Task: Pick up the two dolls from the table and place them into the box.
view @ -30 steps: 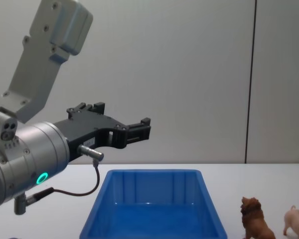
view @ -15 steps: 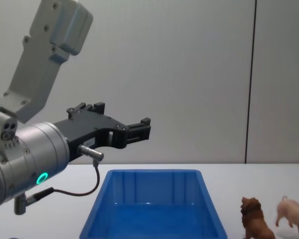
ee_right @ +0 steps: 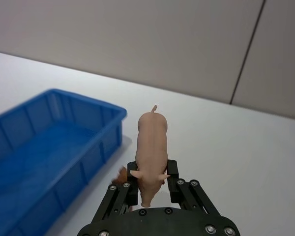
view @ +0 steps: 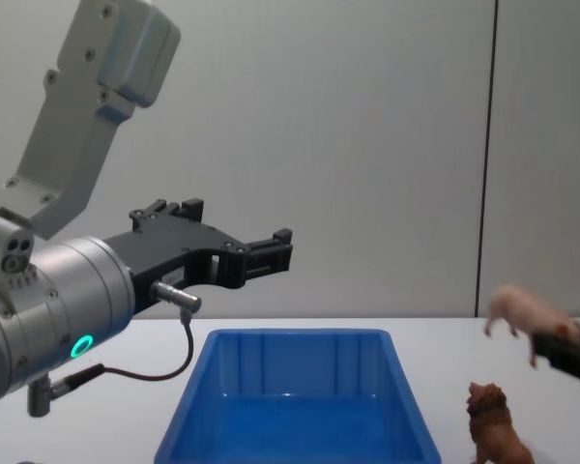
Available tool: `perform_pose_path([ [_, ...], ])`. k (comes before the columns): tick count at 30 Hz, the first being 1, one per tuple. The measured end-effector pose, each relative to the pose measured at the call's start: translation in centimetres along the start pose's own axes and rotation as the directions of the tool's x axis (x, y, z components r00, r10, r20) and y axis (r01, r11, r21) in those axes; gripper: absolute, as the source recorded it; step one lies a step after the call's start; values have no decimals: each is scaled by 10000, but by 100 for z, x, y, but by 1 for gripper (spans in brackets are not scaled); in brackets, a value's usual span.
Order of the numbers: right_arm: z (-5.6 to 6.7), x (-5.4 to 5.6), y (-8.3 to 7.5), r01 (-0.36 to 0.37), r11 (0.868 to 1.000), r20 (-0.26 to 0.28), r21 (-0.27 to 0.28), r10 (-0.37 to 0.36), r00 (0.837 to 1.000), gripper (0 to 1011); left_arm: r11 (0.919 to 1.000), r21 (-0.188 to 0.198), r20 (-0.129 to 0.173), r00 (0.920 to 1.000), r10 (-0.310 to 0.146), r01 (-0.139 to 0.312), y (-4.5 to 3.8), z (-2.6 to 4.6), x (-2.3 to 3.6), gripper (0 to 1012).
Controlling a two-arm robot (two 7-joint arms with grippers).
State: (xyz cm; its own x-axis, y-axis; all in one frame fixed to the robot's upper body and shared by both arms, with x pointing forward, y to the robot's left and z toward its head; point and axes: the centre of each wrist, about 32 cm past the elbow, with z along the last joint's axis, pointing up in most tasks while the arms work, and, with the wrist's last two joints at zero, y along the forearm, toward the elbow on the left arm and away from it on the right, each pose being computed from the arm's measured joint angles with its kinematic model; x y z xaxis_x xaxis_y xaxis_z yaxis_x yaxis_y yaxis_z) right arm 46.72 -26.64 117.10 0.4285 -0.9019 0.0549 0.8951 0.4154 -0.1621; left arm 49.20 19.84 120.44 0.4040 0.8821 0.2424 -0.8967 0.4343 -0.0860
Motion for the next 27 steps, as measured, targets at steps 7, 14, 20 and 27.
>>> perform_pose_path([
  [7,227,-51,116,-783,9955,197,533,774,9968,331,10000,0,1,10000,0,0,0,0,0,1002],
  [14,405,-143,260,-1740,9824,245,673,1727,9847,331,10000,0,0,10000,0,0,0,0,0,1002],
  [20,497,-263,431,-2704,9620,42,382,2705,9627,331,10000,0,0,10000,0,0,0,0,0,1002],
  [27,515,-389,602,-3466,9380,-280,-6,3464,9377,373,10000,1,1,10000,0,0,0,0,0,1002],
])
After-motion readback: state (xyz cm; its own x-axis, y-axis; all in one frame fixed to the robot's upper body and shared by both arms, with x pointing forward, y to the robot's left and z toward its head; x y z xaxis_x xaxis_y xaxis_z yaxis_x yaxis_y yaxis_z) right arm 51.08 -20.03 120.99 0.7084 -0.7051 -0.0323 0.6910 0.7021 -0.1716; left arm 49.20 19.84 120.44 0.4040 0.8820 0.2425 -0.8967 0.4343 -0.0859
